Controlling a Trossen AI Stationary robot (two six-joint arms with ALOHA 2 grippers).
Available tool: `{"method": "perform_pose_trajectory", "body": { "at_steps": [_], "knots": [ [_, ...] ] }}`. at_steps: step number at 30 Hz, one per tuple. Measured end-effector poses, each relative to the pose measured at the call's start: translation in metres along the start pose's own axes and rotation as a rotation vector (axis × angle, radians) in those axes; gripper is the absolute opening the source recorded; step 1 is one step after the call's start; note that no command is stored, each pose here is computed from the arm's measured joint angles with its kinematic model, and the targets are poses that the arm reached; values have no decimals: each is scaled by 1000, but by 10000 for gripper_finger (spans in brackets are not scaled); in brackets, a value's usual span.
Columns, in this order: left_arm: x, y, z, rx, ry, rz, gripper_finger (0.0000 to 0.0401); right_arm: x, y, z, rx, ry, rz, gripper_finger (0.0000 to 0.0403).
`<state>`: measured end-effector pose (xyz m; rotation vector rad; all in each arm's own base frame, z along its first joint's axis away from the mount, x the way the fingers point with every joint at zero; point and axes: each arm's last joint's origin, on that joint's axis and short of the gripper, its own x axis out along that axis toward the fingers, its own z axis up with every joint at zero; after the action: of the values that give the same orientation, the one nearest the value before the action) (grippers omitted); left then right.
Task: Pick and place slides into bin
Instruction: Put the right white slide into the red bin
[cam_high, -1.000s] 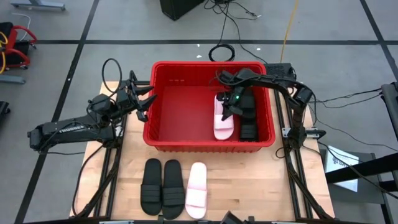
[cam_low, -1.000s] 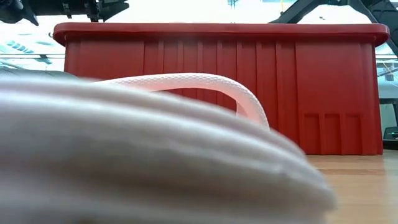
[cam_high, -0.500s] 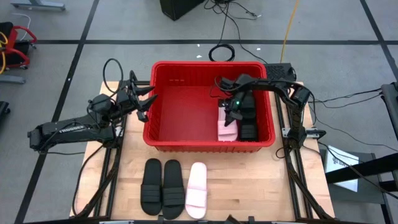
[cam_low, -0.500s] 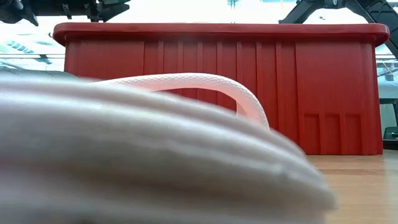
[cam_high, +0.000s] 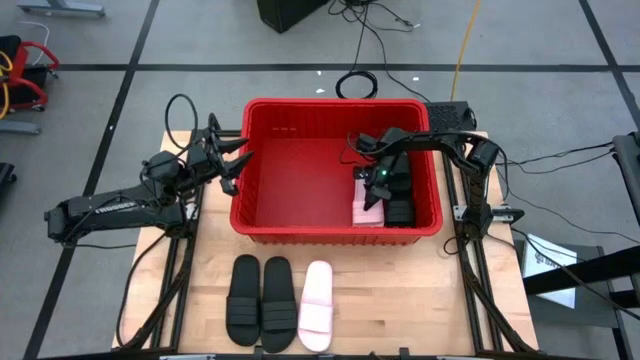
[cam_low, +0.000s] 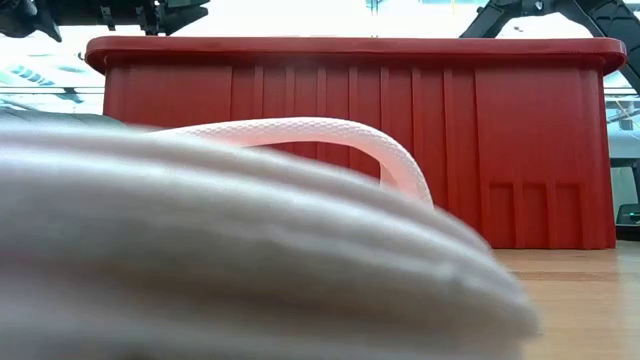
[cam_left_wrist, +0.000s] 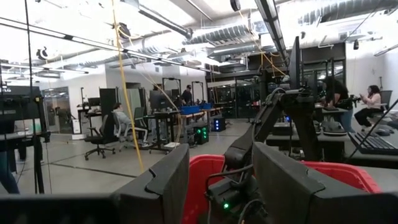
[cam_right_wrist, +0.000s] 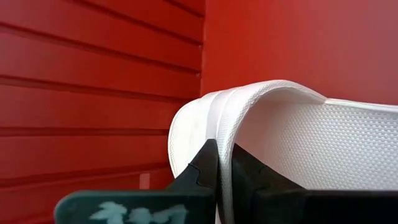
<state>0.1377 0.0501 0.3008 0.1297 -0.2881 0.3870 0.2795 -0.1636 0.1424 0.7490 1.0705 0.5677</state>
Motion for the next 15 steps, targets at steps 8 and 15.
{"method": "perform_pose_trajectory", "body": {
  "at_steps": [8,15],
  "knots": [
    [0,0,0,13,1,1,184,10,3,-1,-15,16,22,4],
    [0,0,0,8,2,1,184,11,2,1,-31,0,10,20]
  ]
}}
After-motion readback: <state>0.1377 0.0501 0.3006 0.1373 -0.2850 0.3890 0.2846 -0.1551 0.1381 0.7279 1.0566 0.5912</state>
